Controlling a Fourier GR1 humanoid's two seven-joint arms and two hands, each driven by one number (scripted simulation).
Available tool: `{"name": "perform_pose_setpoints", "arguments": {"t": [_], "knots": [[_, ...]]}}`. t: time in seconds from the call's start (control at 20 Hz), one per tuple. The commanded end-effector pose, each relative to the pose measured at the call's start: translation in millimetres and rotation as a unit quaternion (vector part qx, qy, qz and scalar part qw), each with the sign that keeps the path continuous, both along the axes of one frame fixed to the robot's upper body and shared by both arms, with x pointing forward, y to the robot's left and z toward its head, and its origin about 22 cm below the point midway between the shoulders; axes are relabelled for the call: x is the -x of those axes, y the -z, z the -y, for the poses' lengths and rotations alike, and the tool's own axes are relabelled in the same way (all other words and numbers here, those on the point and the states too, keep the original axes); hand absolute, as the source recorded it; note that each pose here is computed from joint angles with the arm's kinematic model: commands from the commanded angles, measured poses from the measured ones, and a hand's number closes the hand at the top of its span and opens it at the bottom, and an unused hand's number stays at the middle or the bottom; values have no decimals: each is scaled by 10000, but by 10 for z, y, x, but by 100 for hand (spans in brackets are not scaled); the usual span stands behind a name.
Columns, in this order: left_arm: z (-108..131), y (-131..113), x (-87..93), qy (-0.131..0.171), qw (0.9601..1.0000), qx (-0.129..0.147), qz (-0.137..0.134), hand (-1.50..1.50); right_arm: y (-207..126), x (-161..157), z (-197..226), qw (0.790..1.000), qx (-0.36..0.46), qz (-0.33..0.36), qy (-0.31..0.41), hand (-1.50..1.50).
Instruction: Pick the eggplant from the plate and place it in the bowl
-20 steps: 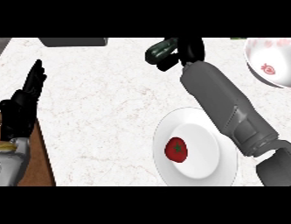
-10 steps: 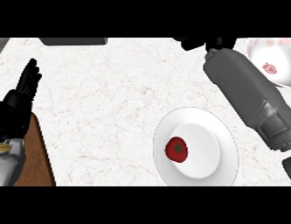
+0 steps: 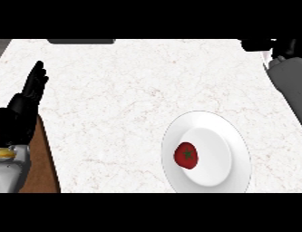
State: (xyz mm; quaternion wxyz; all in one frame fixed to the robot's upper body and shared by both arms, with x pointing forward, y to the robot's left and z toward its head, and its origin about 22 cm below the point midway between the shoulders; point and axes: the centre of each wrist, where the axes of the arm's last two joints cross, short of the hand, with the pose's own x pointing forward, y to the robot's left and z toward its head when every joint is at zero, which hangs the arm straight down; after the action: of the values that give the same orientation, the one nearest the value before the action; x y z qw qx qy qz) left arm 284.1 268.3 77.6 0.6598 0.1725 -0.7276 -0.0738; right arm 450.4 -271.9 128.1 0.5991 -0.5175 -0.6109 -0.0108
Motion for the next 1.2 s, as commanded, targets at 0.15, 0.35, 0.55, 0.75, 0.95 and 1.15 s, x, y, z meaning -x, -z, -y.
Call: {"name": "perform_pose_setpoints", "arguments": {"t": [0.15,0.35,0.55,0.75,0.95,1.15], "knots": [[92,-209,-83,186,9998,6,32,0,111,228,954,9950,673,-114,724,150],[-59,-84,-142,142,9999,16,93,0,268,387,1291,9838,1255,-446,1201,150],[96,-29,-107,312,9995,-15,96,0,273,489,1524,9736,1597,-705,1472,150],[213,-129,-97,391,9991,24,129,0,296,624,1739,9743,1306,-759,1670,150],[155,-119,-124,370,9991,-8,186,0,425,678,1743,9841,320,-853,1522,-150],[189,-80,-82,405,9989,33,216,0,368,705,1808,9931,-64,-550,1035,-150]]}}
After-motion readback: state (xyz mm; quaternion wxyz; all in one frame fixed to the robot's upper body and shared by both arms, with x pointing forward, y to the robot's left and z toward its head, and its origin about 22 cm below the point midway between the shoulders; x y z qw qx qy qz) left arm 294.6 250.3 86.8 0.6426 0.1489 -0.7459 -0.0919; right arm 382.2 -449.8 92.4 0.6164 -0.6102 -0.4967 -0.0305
